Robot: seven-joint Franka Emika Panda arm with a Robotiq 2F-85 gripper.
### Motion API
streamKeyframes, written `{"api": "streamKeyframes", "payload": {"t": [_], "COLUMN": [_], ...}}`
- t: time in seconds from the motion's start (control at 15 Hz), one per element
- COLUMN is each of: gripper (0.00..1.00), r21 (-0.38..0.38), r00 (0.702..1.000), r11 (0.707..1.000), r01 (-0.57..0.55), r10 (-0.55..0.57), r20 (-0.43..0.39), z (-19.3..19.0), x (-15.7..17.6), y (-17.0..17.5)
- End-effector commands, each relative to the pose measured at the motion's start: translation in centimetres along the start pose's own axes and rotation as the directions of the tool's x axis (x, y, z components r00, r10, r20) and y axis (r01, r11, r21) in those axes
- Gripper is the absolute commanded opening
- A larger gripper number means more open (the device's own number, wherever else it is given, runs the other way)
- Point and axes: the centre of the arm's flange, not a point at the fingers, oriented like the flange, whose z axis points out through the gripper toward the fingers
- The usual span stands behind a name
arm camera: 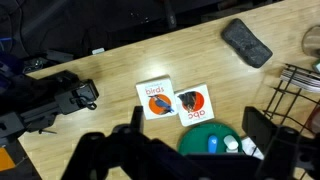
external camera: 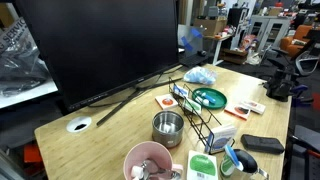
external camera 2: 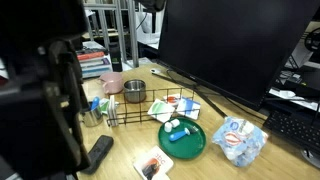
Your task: Place the blue spoon on the plate
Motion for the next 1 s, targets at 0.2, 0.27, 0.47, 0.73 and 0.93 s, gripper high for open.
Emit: {"api": "streamKeyframes", "payload": {"t": [0.2, 0.27, 0.47, 0.73, 0.93], "gripper": [1.0, 1.0, 1.0, 1.0, 1.0], "r21": [-0.006, -0.014, -0.014, -0.03, -0.039], "r00": [0.994, 0.986, 0.949, 0.923, 0.907], "r11": [0.996, 0.991, 0.96, 0.936, 0.924], "r01": [0.089, 0.136, 0.279, 0.35, 0.382], "r10": [-0.09, -0.136, -0.278, -0.35, -0.382], "r20": [-0.069, -0.094, -0.151, -0.159, -0.177], "z": [-0.4, -0.5, -0.4, -0.3, 0.1], "x": [0.5, 0.7, 0.8, 0.5, 0.1], "y": [-3.6, -5.6, -11.6, -15.3, -16.2]}}
